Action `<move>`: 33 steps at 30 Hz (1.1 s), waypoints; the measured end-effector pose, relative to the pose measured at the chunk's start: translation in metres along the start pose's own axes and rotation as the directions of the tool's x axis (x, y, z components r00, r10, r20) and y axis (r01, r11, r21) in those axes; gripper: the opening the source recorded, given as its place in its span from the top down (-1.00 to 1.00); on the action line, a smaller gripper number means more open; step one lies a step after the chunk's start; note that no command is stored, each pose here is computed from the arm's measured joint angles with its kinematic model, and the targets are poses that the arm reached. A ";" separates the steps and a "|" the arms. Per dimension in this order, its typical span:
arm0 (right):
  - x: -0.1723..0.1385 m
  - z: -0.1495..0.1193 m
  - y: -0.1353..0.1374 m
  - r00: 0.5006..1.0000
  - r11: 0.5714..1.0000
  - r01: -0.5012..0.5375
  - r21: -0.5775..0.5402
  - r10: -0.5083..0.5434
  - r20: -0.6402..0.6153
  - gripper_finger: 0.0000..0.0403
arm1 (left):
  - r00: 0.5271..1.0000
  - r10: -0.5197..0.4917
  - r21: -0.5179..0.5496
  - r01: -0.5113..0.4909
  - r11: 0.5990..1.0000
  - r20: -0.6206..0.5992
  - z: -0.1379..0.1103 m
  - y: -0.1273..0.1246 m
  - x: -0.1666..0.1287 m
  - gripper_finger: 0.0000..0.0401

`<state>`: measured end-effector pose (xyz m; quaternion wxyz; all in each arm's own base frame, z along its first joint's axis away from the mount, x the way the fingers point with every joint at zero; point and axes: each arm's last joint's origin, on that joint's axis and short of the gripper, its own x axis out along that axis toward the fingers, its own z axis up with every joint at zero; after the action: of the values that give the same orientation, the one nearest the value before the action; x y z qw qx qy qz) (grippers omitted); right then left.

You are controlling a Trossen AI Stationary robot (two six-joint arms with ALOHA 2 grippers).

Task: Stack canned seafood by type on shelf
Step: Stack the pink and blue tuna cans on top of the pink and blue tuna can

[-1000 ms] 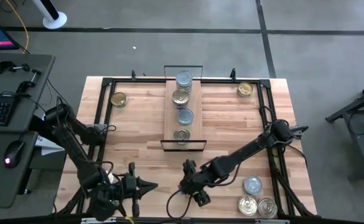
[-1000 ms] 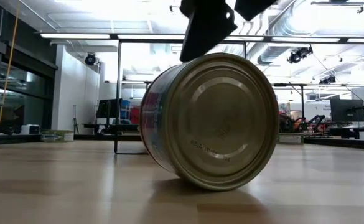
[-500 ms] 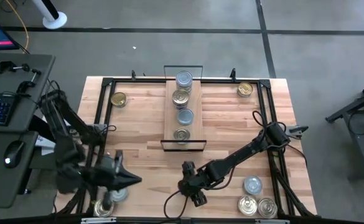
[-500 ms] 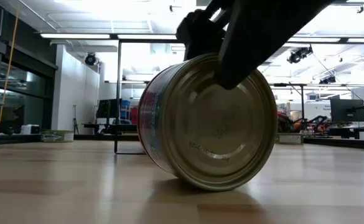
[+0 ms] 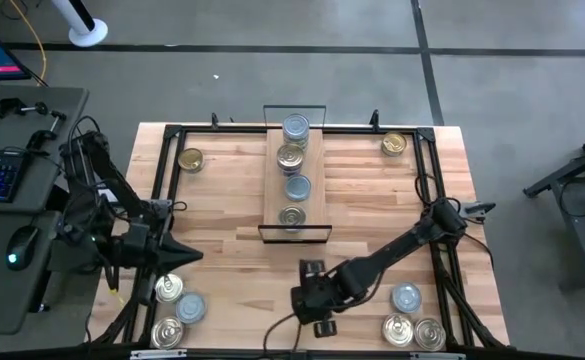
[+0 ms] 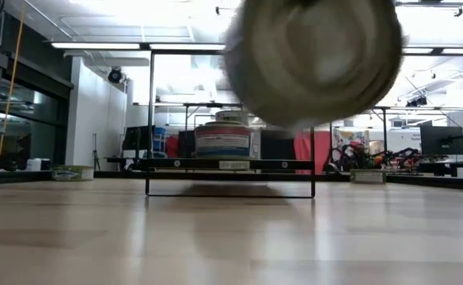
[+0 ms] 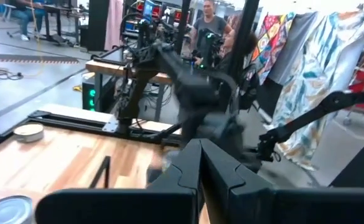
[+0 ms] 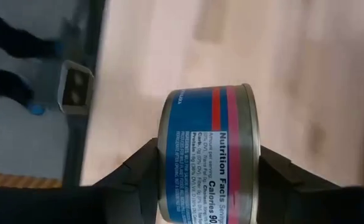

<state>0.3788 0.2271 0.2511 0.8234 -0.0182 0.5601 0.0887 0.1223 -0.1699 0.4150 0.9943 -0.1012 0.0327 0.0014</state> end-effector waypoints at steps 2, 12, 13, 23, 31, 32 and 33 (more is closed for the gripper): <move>-0.019 -0.003 0.004 0.996 0.997 0.080 0.019 -0.079 -0.046 0.20 | 1.000 0.007 0.025 -0.007 1.000 -0.013 -0.001 0.003 -0.001 1.00; -0.070 -0.039 -0.001 0.931 0.933 0.307 0.189 -0.252 -0.266 0.20 | 0.998 0.036 0.096 -0.031 0.995 -0.048 -0.005 0.012 -0.002 1.00; -0.075 -0.046 -0.005 0.922 0.921 0.329 0.210 -0.264 -0.285 0.20 | 0.998 0.038 0.098 -0.033 0.995 -0.049 -0.005 0.012 -0.001 1.00; -0.136 -0.145 -0.072 0.883 0.676 0.458 0.577 -0.423 -0.205 0.20 | 0.994 0.058 0.068 -0.052 0.996 -0.097 -0.013 0.016 -0.005 1.00; -0.134 -0.175 -0.132 0.844 0.752 0.474 0.458 -0.536 0.007 0.20 | 0.967 0.255 0.005 -0.255 0.967 -0.018 -0.010 0.029 0.006 1.00; -0.129 -0.174 -0.140 0.844 0.785 0.484 0.387 -0.536 0.031 0.20 | 0.961 0.278 -0.008 -0.278 0.961 -0.010 -0.009 0.030 0.009 1.00; -0.125 -0.172 -0.146 0.846 0.817 0.487 0.309 -0.529 0.065 0.20 | 0.954 0.300 -0.023 -0.300 0.954 0.000 -0.008 0.031 0.013 1.00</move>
<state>0.2008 0.0455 0.2927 0.8503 -0.0437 0.4790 -0.2136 0.1340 -0.1409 0.3997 0.9814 -0.1062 0.0458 0.1529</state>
